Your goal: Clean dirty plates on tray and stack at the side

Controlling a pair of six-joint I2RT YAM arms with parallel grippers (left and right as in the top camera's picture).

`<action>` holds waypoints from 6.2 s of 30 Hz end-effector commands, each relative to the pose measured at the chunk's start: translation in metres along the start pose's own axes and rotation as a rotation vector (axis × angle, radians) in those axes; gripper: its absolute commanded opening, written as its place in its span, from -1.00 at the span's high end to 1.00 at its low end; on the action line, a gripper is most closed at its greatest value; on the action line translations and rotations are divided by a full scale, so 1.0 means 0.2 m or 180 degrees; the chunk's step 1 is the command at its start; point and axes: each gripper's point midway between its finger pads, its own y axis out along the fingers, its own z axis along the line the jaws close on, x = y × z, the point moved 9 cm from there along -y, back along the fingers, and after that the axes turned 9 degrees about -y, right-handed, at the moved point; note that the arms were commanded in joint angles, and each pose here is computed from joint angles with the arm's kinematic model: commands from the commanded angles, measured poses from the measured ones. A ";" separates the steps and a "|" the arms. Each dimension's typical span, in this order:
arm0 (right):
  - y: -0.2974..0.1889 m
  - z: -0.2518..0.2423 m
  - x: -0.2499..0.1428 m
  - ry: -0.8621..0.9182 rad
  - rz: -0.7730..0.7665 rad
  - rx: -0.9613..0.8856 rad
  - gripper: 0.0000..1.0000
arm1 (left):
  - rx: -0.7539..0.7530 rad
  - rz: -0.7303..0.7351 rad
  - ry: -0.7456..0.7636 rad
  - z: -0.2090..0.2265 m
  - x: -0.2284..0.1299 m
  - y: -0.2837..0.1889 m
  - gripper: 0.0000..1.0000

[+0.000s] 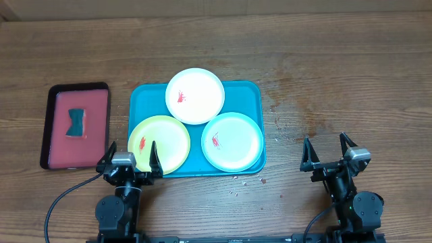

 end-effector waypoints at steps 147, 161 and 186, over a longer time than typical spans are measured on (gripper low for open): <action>0.00 -0.01 -0.01 0.0012 -0.0014 -0.0047 -1.00 | 0.1165 0.4290 -0.0283 1.07 -0.17 0.90 0.92; 0.00 -0.01 -0.01 0.0012 -0.0014 -0.0047 -1.00 | 0.1391 0.4427 -0.0376 1.07 -0.18 0.86 -0.13; 0.00 -0.01 -0.01 0.0012 -0.0014 -0.0047 -1.00 | 0.1453 0.3746 -0.0235 1.14 -0.12 1.00 0.92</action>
